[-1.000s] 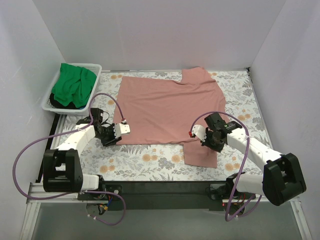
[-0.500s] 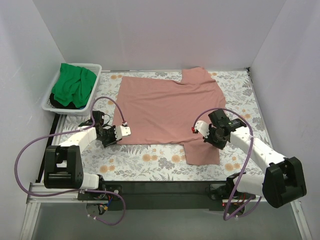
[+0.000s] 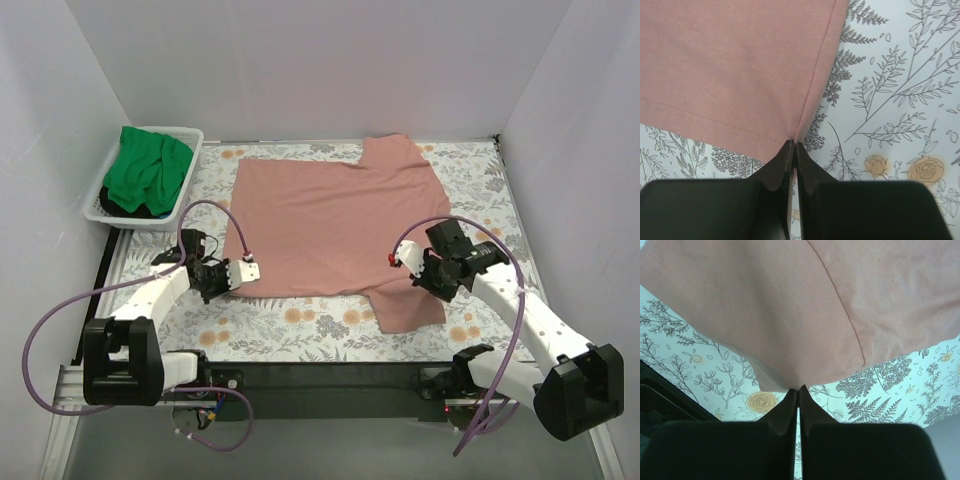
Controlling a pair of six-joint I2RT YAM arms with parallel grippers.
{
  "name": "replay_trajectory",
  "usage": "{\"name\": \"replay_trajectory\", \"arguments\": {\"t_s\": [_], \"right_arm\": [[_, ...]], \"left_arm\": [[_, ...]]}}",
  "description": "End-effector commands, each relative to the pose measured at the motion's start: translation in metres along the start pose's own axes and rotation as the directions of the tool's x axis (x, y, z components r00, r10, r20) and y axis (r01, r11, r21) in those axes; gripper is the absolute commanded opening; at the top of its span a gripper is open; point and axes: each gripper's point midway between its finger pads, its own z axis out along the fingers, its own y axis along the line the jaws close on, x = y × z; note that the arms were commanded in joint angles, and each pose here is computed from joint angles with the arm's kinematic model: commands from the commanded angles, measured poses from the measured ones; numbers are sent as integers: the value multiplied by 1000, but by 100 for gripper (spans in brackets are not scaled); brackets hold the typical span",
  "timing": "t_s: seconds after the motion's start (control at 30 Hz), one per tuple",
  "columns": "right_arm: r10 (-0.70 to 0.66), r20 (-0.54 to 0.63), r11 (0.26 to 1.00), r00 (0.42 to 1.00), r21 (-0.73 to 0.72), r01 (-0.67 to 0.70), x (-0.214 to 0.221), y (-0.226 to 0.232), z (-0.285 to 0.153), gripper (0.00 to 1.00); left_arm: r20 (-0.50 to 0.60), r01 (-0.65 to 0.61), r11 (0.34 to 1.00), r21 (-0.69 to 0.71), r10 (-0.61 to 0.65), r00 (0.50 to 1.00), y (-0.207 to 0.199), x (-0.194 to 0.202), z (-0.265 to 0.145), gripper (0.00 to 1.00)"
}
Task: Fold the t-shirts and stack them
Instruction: Flatten the tshirt out, then fold the tshirt
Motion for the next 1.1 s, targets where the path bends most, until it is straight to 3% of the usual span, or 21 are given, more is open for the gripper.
{"name": "replay_trajectory", "arguments": {"t_s": [0.0, 0.4, 0.7, 1.07], "right_arm": [[3, 28, 1000, 1000, -19, -3, 0, 9, -16, 1], [27, 76, 996, 997, 84, -33, -24, -64, -48, 1], [-7, 73, 997, 997, 74, 2, -45, -99, -38, 1], [-34, 62, 996, 998, 80, 29, -66, -143, -23, 1]], "left_arm": [[13, -2, 1000, 26, 1, 1000, -13, -5, -11, 0], [99, 114, 993, 2, -114, 989, 22, -29, -36, 0], [142, 203, 979, -24, -198, 970, 68, -45, -39, 0], [135, 227, 973, -44, -219, 966, 112, -44, -27, 0]]}}
